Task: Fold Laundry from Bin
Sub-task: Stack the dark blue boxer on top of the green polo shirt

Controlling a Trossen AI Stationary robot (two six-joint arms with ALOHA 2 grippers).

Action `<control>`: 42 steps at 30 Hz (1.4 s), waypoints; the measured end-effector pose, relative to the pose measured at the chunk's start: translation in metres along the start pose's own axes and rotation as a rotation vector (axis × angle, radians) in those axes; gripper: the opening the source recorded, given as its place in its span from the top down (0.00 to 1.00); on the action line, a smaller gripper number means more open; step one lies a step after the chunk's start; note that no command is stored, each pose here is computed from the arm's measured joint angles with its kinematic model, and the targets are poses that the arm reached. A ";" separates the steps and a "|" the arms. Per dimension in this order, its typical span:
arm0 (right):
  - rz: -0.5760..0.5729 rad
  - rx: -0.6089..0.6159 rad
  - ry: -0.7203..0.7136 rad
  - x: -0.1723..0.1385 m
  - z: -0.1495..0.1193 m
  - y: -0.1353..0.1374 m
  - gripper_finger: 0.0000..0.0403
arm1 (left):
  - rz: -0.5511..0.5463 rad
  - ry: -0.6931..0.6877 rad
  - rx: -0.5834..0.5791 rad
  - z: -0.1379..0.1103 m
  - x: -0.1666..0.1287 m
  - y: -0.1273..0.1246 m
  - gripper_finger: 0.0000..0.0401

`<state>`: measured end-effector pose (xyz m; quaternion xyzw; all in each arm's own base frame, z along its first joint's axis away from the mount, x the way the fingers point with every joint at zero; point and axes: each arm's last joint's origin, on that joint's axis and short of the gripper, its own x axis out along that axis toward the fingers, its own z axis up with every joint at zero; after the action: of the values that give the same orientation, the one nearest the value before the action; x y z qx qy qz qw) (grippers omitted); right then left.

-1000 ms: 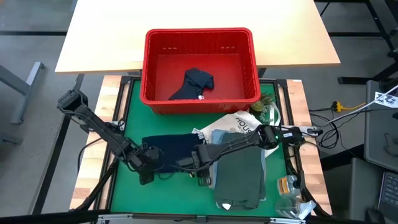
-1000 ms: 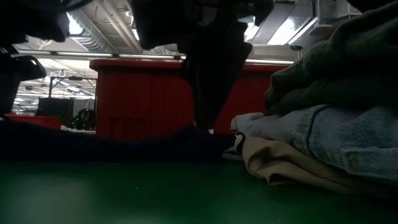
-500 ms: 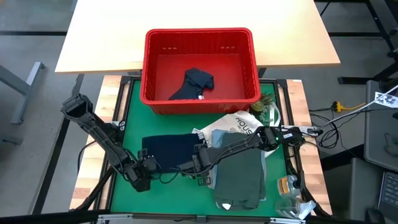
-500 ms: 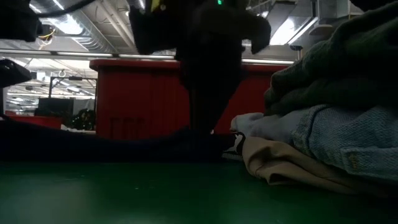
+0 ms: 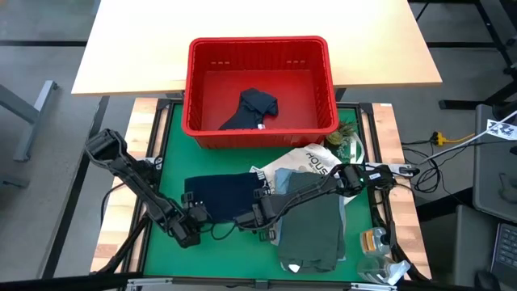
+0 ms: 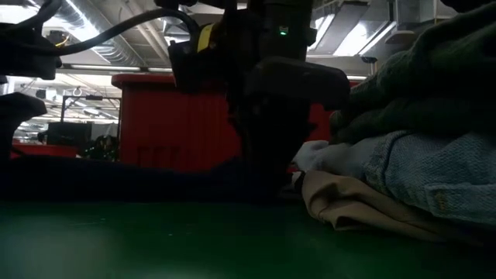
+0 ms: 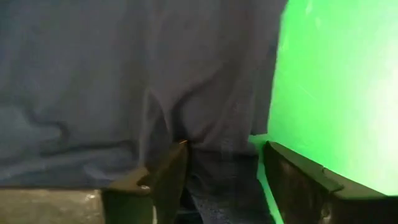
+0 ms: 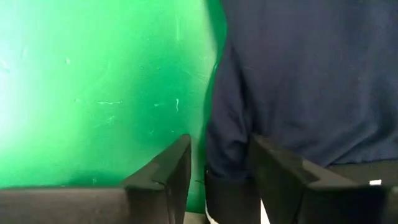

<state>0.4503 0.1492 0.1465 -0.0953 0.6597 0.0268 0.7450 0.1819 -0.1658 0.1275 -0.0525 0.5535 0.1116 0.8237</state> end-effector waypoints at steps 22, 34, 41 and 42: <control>-0.030 -0.034 0.007 -0.015 0.002 -0.004 0.96 | -0.119 0.080 -0.054 0.019 -0.021 -0.021 0.98; -0.109 -0.219 -0.079 -0.054 0.016 -0.016 0.99 | -0.295 0.081 -0.075 0.042 -0.053 -0.048 0.99; -0.177 -0.320 -0.040 -0.067 0.014 -0.027 0.98 | -0.381 0.017 -0.197 0.054 -0.062 -0.058 1.00; -0.186 -0.334 -0.027 -0.070 0.013 -0.028 0.97 | -0.393 -0.003 -0.216 0.056 -0.062 -0.059 1.00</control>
<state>0.4593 0.1299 0.2200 -0.2779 0.6245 0.0683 0.7267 0.2240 -0.2188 0.2039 -0.2473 0.5163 0.0076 0.8199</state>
